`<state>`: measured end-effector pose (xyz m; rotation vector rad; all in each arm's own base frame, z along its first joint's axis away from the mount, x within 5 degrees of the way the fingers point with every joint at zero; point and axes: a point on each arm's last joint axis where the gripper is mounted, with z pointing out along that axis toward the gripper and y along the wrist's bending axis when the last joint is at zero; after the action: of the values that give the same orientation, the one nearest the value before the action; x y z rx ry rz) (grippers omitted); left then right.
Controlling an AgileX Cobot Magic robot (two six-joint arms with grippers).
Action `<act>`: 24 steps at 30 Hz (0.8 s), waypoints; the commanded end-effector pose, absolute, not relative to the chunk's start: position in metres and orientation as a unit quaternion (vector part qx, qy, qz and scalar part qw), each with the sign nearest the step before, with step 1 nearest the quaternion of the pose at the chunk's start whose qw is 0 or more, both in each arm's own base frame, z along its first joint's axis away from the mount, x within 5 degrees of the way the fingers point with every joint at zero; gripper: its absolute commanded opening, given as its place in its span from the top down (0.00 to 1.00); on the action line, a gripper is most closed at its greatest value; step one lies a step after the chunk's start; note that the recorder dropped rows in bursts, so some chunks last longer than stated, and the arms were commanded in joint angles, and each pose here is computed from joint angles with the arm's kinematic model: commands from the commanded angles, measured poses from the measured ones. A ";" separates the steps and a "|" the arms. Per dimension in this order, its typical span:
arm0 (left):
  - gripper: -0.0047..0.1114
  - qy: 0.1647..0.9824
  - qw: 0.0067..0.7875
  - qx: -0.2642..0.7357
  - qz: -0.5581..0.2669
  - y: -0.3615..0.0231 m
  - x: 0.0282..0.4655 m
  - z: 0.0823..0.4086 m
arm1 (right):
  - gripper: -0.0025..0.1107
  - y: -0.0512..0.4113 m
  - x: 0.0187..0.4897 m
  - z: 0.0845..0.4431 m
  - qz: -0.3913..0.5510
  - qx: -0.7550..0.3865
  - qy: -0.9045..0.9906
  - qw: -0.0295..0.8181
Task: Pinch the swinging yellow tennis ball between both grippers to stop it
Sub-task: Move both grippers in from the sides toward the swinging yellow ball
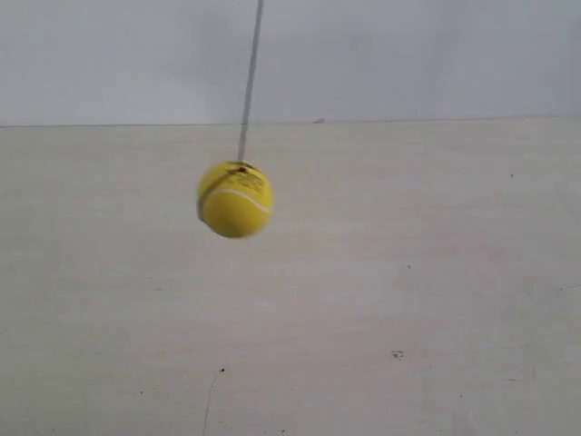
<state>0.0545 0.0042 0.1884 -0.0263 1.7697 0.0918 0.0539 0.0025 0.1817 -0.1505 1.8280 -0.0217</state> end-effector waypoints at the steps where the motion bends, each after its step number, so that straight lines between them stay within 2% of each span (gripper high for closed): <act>1: 0.92 0.736 0.674 0.005 0.063 0.005 0.056 0.198 | 0.98 0.003 0.055 0.192 -0.026 -0.085 0.752 0.653; 5: 0.92 0.700 0.711 -0.064 -0.012 0.004 0.056 0.206 | 0.98 0.005 0.056 0.210 -0.018 -0.083 0.682 0.727; 12: 0.92 0.608 0.781 -0.123 -0.073 0.007 0.054 0.226 | 0.98 0.008 0.051 0.236 0.009 -0.069 0.574 0.816; 17: 0.92 0.567 0.773 -0.207 -0.196 0.006 0.053 0.230 | 0.98 0.008 0.046 0.246 0.191 0.044 0.525 0.828; 21: 0.92 0.566 0.780 -0.170 -0.204 0.000 0.052 0.233 | 0.98 0.010 0.046 0.245 0.195 0.035 0.528 0.826; 24: 0.92 0.533 0.800 -0.092 -0.259 -0.014 0.050 0.244 | 0.98 0.010 0.043 0.259 0.203 0.035 0.523 0.827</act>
<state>0.0517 -0.0012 0.2358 -0.3437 1.2054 -0.4501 0.0469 0.0096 0.2466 0.0801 1.1347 0.4100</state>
